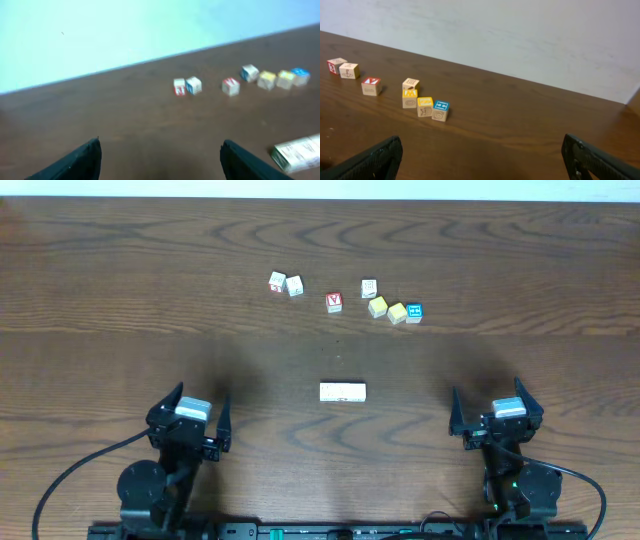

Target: Lift 3 blocks

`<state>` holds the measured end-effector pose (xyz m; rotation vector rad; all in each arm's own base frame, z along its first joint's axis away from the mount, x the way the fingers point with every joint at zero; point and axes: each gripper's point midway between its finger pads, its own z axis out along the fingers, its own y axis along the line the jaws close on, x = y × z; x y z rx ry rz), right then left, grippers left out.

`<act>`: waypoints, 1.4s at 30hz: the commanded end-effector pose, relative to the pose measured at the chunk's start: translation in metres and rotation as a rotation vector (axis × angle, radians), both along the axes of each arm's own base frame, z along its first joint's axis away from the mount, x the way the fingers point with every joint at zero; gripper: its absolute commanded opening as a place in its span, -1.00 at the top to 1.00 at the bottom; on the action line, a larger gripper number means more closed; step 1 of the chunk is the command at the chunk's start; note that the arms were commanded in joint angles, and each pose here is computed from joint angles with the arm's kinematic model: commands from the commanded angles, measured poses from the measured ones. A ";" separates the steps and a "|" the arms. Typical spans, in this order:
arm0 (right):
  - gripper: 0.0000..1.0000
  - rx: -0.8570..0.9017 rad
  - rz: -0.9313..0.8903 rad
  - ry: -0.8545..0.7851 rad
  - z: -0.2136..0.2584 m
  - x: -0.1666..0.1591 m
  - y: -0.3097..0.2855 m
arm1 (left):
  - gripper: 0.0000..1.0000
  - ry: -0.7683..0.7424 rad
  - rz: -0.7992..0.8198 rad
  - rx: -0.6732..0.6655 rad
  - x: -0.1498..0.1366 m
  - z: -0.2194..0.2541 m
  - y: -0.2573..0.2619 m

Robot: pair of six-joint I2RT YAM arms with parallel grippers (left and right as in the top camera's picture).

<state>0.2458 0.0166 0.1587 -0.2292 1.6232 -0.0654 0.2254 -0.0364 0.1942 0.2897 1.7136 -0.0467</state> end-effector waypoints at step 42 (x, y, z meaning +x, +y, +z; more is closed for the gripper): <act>-0.99 -0.003 -0.009 -0.001 0.000 0.000 -0.002 | -0.53 -0.001 0.277 -0.160 0.018 -0.058 0.048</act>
